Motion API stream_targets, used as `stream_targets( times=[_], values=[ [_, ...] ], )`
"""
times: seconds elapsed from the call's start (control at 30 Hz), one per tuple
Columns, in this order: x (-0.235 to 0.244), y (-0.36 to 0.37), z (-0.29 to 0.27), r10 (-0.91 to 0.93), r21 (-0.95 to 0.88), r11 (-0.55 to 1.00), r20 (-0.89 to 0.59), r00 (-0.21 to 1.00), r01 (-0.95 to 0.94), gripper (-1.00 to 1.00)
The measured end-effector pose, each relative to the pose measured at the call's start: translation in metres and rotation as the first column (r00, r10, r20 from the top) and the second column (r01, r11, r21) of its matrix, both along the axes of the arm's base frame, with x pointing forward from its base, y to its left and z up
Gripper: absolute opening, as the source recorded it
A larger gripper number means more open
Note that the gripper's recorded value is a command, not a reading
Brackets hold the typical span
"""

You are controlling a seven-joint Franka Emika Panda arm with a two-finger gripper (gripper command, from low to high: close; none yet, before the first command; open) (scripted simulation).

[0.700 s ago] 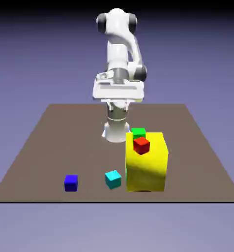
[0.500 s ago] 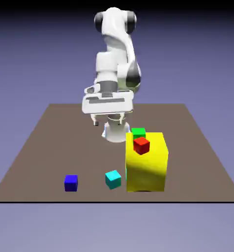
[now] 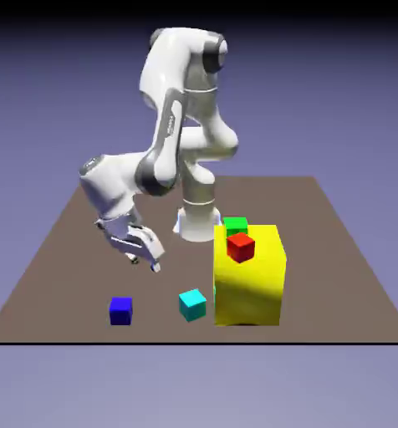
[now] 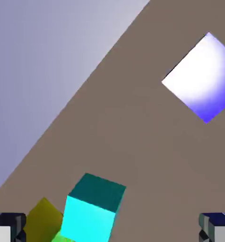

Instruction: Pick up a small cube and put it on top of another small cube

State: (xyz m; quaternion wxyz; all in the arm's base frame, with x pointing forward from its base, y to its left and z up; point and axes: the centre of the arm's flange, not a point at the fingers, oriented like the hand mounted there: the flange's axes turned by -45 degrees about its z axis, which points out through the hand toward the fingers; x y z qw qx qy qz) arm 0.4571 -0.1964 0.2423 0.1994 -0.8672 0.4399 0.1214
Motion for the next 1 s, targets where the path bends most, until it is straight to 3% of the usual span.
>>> stream_targets(
  times=[0.43, 0.83, 0.93, 0.97, 1.0],
  values=[
    [-0.007, -0.088, -0.080, -0.299, 0.256, 0.886, -0.321, 0.899, 0.386, 0.00],
    [0.005, -0.138, -0.116, -0.336, 0.366, 0.764, -0.476, 0.813, 0.531, 0.00],
    [0.005, -0.099, -0.159, -0.336, 0.367, 0.764, -0.476, 0.813, 0.530, 0.00],
    [0.005, -0.096, -0.163, -0.336, 0.366, 0.764, -0.476, 0.813, 0.531, -1.00],
    [0.005, -0.096, -0.163, -0.336, 0.366, 0.764, -0.476, 0.813, 0.531, -1.00]
  ],
)
